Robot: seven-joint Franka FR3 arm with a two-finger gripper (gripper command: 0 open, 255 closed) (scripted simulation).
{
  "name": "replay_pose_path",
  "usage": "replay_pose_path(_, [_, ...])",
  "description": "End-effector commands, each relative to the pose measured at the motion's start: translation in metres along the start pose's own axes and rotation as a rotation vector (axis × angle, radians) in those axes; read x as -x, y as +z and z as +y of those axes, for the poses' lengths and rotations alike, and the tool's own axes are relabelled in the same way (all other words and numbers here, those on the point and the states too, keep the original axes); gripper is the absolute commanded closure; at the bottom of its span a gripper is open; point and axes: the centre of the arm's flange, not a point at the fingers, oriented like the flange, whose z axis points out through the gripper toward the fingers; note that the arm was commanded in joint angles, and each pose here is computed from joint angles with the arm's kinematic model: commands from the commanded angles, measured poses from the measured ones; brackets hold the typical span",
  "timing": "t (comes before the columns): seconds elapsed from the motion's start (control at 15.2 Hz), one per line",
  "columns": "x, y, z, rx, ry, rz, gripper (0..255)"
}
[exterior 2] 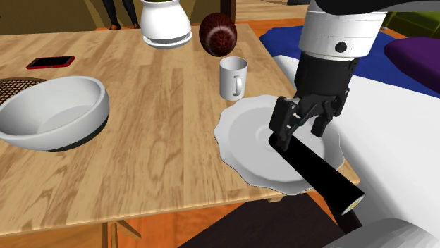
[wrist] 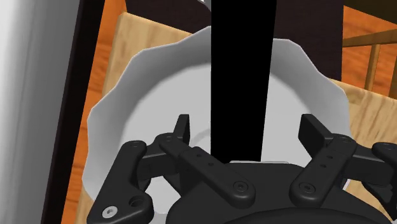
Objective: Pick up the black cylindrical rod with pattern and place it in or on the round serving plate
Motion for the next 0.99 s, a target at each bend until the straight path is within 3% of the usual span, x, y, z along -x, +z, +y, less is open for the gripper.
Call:
replay_pose_path(0.0, [0.039, -0.012, -0.003, -0.005, 0.013, 0.08, 0])
replay_pose_path(0.46, [0.036, 0.028, -0.004, -0.005, 0.013, 0.08, 0])
replay_pose_path(0.92, [0.036, 0.028, -0.004, -0.005, 0.013, 0.08, 0])
